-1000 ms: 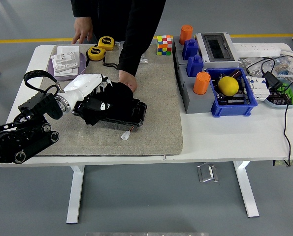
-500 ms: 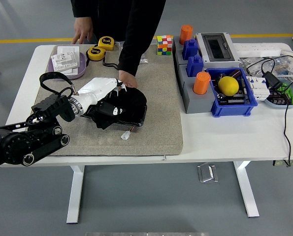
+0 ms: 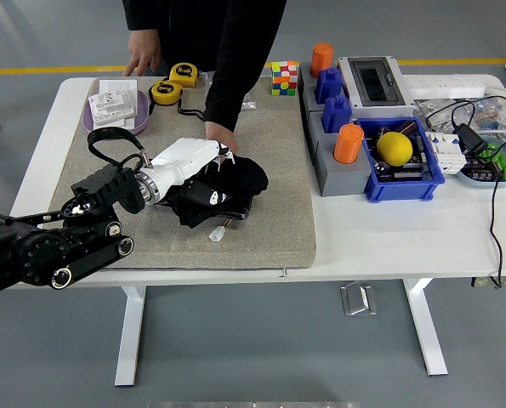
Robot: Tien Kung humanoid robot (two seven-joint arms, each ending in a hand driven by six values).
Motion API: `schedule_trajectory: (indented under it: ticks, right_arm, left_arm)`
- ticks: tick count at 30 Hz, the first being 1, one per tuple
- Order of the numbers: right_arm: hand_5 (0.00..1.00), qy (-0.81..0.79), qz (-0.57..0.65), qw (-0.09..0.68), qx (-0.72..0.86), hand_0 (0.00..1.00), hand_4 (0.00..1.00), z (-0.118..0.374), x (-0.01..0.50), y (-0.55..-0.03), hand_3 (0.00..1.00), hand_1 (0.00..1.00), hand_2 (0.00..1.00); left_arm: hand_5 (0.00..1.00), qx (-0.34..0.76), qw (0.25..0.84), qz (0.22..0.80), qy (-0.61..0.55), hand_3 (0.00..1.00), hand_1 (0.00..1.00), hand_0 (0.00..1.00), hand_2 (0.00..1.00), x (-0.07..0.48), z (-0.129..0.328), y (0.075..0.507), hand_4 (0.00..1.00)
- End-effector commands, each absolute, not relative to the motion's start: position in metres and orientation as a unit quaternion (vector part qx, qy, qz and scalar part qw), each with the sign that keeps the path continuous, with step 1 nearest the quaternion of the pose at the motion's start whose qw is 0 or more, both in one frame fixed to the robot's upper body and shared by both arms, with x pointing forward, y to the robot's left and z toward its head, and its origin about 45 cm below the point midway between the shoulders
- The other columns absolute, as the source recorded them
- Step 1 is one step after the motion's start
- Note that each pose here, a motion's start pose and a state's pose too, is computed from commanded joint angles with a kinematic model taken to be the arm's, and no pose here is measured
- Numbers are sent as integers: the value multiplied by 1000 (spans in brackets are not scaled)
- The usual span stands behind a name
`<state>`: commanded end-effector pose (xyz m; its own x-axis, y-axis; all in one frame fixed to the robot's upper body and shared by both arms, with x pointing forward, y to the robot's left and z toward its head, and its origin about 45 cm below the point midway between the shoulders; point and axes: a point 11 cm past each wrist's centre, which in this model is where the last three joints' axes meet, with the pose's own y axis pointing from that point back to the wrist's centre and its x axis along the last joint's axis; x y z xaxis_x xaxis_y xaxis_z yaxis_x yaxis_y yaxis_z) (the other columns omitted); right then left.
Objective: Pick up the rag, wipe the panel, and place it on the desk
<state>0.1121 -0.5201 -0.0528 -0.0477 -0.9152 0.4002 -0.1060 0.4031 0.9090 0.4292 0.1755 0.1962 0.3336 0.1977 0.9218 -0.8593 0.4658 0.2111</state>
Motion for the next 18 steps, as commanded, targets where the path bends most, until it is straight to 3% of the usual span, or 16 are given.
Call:
schedule_trajectory:
  ticks: [18]
  right_arm:
    - [538, -627, -368, 554, 407, 780, 998, -55, 109, -517, 672, 727, 721]
  left_arm:
    - [8, 394, 704, 392, -442, 555, 194, 261, 339, 438, 195, 217, 713]
